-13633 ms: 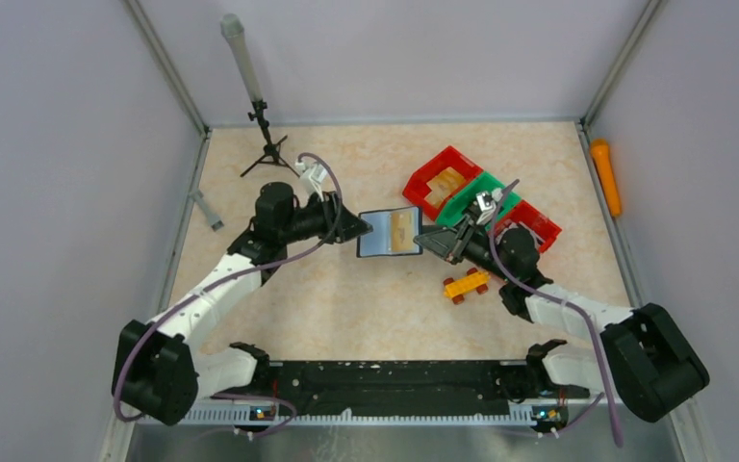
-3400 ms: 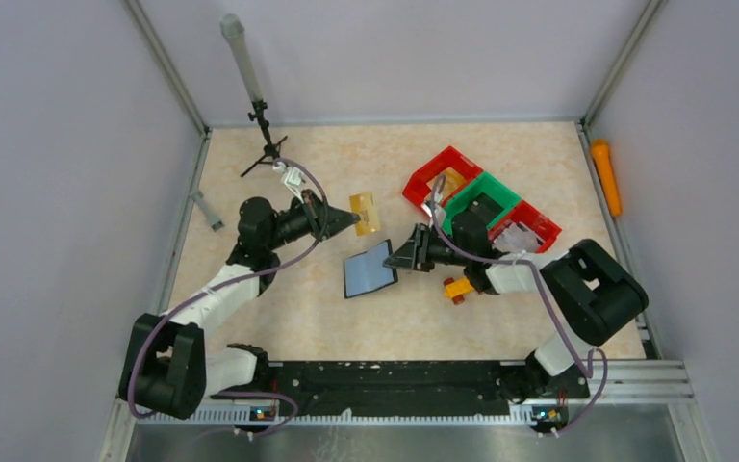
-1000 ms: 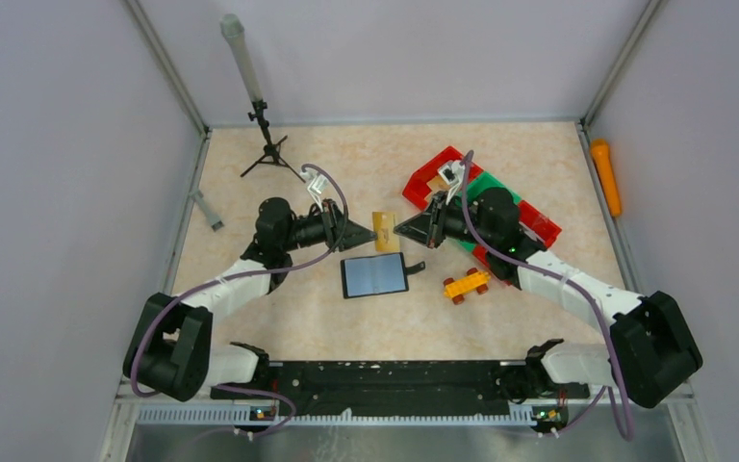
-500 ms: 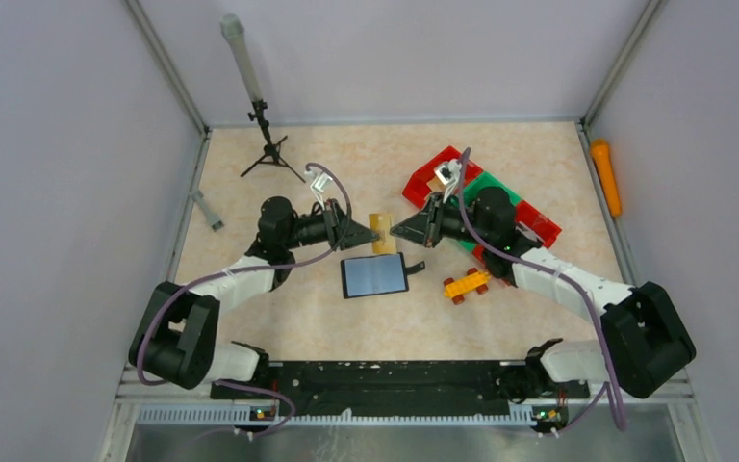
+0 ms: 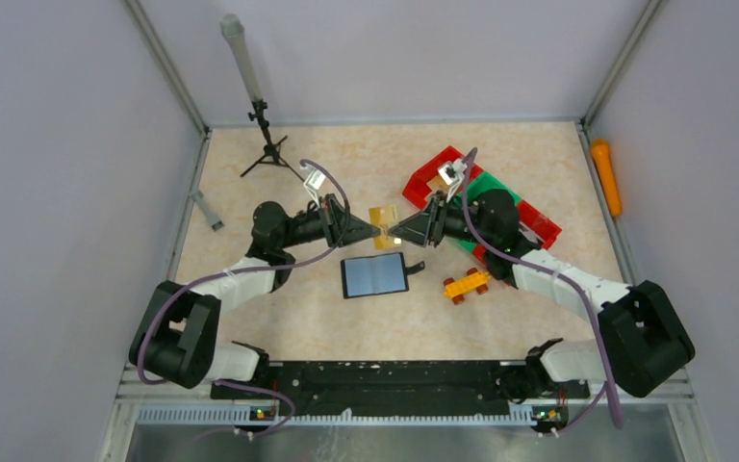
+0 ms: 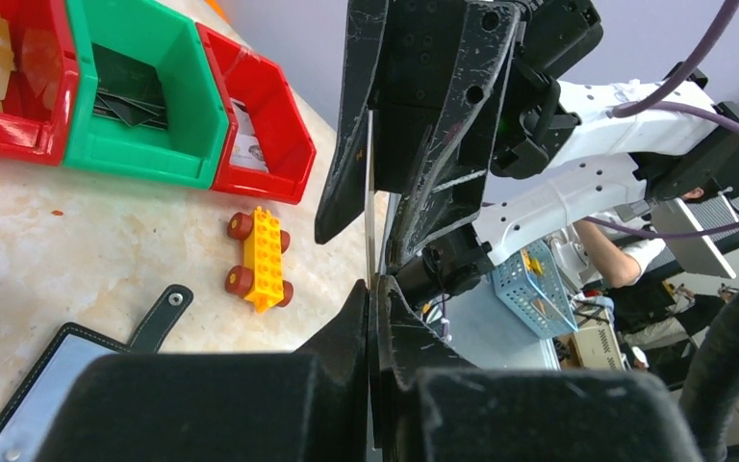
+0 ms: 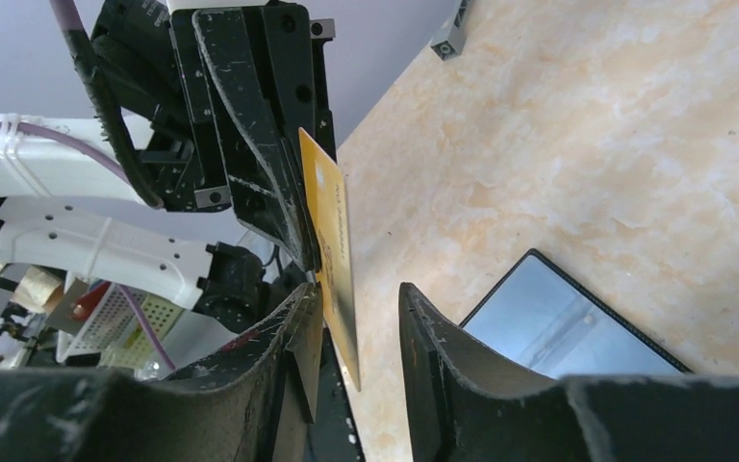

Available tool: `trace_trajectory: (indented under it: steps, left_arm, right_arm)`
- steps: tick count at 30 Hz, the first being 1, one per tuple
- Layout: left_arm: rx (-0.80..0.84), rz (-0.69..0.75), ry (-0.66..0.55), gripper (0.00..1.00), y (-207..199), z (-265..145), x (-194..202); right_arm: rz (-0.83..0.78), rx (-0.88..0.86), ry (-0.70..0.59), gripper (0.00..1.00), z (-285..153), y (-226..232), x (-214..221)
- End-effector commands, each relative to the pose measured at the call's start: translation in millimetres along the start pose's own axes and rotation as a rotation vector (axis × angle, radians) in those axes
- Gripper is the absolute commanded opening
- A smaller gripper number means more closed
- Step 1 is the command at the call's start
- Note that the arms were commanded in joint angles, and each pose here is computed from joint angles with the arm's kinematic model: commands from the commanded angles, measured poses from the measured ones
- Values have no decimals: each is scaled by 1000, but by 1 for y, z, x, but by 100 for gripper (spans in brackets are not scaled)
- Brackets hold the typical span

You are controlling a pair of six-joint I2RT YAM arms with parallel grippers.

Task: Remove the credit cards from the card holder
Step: Place the credit card in the storage box.

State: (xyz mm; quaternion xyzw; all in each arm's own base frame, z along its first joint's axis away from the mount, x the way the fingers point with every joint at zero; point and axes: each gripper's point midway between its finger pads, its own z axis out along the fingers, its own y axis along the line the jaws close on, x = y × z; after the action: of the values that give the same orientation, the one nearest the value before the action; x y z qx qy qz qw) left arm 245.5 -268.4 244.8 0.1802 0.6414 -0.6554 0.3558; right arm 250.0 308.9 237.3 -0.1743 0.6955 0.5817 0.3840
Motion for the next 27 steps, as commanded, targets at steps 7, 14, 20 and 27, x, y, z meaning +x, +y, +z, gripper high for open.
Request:
trace_trajectory:
  steps: [7,14,20,27]
  left_arm:
    - [54,39,-1,8,-9,2,-4]
    - [-309,68,-28,45,44,-12,-8]
    - [-576,121,-101,46,76,-39,-18]
    - [-637,158,-141,47,78,-50,-23]
  right_arm:
    - [-48,-104,-51,0,-2,26,-15]
    - [-141,239,-14,0,-8,-29,-30]
    - [-343,641,-15,0,-32,-83,-75]
    - [-547,931,71,0,-49,-135,-105]
